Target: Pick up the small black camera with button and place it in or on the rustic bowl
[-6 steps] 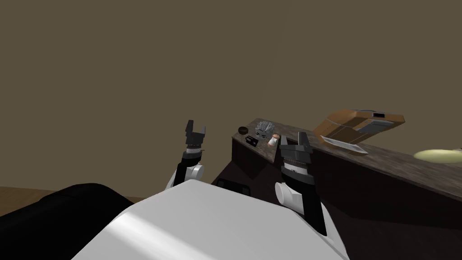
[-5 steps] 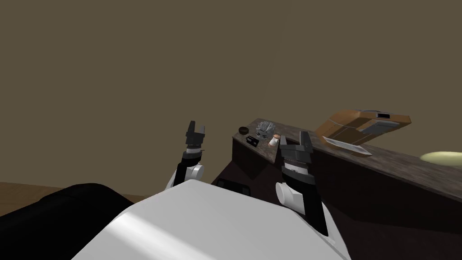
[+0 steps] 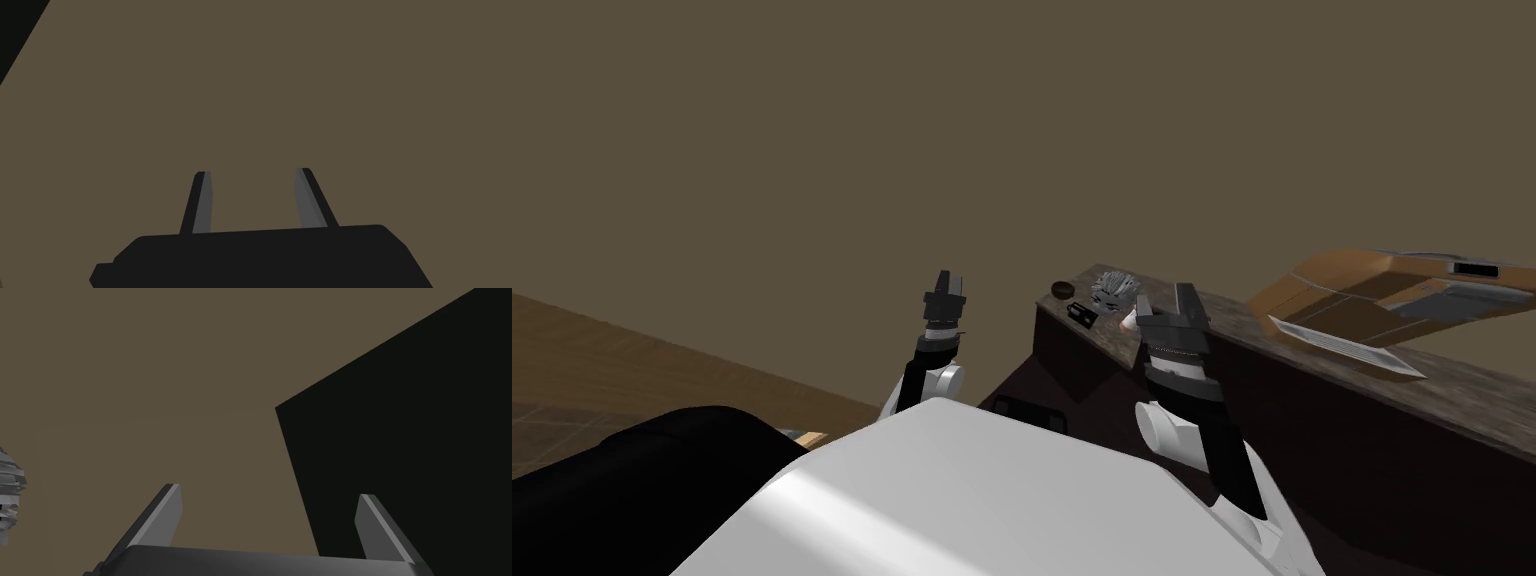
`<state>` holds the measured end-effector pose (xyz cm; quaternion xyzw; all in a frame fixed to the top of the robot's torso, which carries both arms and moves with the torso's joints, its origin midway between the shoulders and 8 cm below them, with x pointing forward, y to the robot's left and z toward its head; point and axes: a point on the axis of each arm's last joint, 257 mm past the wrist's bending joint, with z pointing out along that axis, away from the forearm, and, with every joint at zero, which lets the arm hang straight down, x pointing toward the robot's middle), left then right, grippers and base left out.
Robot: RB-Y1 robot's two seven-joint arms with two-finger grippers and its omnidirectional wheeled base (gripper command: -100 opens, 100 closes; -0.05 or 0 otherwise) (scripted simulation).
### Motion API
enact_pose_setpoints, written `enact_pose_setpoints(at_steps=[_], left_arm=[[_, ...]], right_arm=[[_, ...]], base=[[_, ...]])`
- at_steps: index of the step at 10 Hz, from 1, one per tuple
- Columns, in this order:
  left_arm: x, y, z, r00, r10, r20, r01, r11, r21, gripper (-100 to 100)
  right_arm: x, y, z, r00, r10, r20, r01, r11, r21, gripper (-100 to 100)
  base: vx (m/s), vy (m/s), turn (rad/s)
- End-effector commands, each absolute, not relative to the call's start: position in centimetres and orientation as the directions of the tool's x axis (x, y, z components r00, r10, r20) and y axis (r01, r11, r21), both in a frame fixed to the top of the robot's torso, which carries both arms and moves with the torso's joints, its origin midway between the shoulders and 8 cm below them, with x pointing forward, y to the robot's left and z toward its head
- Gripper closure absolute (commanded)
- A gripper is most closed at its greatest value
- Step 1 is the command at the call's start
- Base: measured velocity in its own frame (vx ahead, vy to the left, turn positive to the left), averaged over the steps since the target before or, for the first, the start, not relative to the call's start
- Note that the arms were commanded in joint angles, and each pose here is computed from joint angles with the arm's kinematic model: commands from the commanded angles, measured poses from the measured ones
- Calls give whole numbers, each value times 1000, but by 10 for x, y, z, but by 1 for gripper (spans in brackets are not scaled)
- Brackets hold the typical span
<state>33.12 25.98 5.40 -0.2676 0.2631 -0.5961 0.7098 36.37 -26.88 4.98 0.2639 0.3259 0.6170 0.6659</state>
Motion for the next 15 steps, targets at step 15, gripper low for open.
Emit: enact_pose_setpoints(at_steps=[15], left_arm=[[331,260,54,151,-987,-55,705,146,-693,0]], right_arm=[[407,-274,79,14,877,-481,-582,398,709,-100]], base=[[-17,-17,208]])
